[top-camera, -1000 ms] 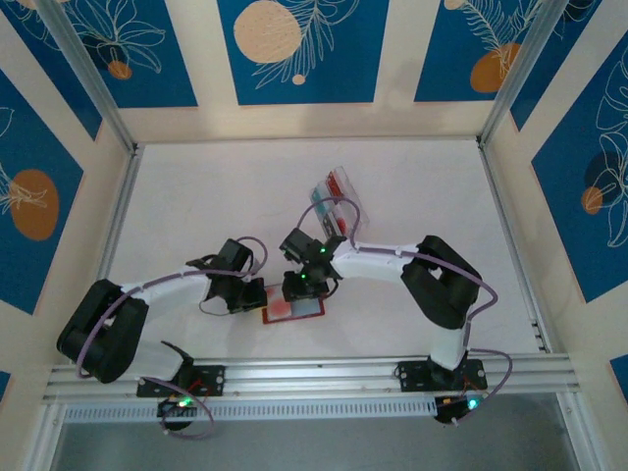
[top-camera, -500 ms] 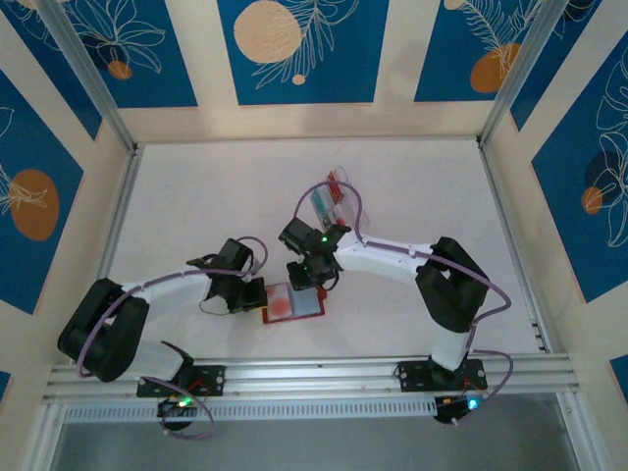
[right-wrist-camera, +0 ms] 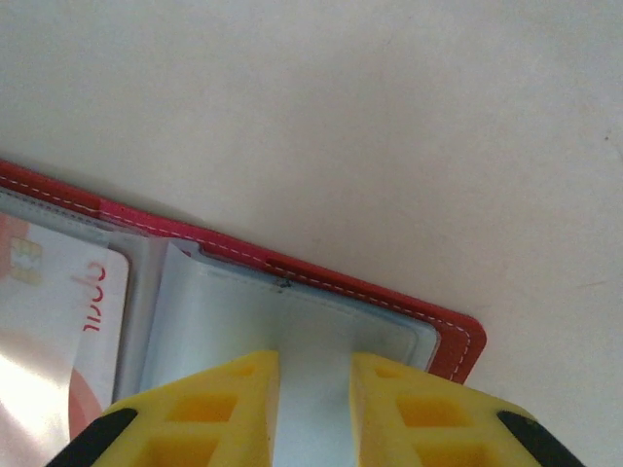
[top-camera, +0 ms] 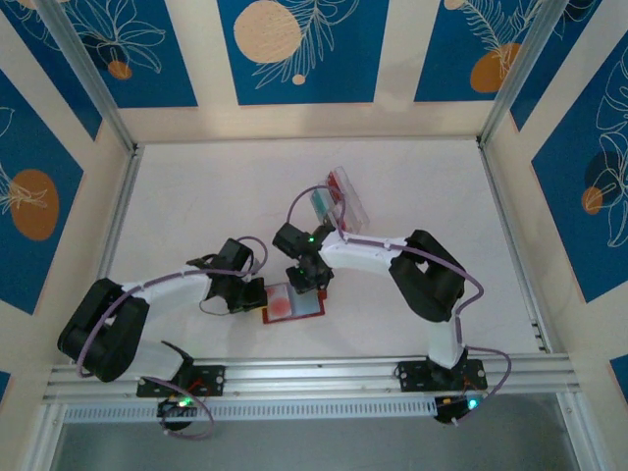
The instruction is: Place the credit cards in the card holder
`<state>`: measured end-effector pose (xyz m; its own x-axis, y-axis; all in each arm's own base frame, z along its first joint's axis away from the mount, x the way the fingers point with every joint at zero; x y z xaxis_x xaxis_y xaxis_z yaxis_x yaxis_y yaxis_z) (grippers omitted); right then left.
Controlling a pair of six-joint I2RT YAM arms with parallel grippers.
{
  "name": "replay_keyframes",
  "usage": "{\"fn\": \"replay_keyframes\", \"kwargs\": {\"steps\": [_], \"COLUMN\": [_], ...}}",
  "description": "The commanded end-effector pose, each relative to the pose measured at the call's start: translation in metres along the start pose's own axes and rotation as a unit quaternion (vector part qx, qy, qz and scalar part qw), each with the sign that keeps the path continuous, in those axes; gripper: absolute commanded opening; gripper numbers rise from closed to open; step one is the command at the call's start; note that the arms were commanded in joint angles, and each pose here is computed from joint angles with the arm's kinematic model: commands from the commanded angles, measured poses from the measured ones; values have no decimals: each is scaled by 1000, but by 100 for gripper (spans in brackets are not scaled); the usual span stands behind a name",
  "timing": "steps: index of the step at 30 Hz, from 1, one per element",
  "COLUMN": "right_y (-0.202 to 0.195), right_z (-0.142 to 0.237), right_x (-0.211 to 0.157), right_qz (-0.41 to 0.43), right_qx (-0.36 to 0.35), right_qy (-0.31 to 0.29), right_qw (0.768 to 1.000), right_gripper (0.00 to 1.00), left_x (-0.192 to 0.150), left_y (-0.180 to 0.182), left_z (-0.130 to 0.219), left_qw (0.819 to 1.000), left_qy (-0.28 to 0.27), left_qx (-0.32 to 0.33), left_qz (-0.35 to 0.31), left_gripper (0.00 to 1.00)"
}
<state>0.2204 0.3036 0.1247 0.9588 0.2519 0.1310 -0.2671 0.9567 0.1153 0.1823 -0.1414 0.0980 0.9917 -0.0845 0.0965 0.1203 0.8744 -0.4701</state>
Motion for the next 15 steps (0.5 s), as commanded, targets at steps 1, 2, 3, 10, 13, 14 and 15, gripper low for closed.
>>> {"fn": "replay_keyframes", "kwargs": {"steps": [1,2,3,10,13,14,15], "right_y": [-5,-5,-5,0,3,4,5], "right_z": [-17,-20,-23,-29,-18,-13,-8], "right_x": [-12,-15,-17,-21,-17,-14,-13], "right_qz": [4,4,4,-8,-5,-5,-3], "right_qx": [-24,-29,-31,3,14,17,20], "right_qy": [27,30,33,48,37,30,25], "right_qw": [999,999,999,999,999,999,999], "right_gripper": [27,27,27,17,3,0,0], "left_x": [-21,-21,-22,-21,-22,-23,-23], "left_y": [20,21,21,22,22,22,23], "left_z": [-26,-26,-27,-29,-29,-29,-29], "left_qw": [998,998,998,998,997,997,997], "left_qy": [49,50,50,53,53,54,54], "left_qx": [42,43,44,43,45,45,45], "left_qz": [20,19,20,17,16,15,16], "left_gripper": [0,0,0,0,0,0,0]}}
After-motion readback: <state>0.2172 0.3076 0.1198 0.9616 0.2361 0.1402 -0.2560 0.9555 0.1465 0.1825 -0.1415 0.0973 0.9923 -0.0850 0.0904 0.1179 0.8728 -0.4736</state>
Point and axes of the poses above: each hand's point on the last joint's axis, 136 mm out from that joint toward the fingers, its own z axis back along the fingers, its own y axis along the line the jaws close on, x = y × z, the point moved 10 cm from there along z, back along the fingers, and after that the axes turned 11 degrees about -z, right-handed, at the moved point
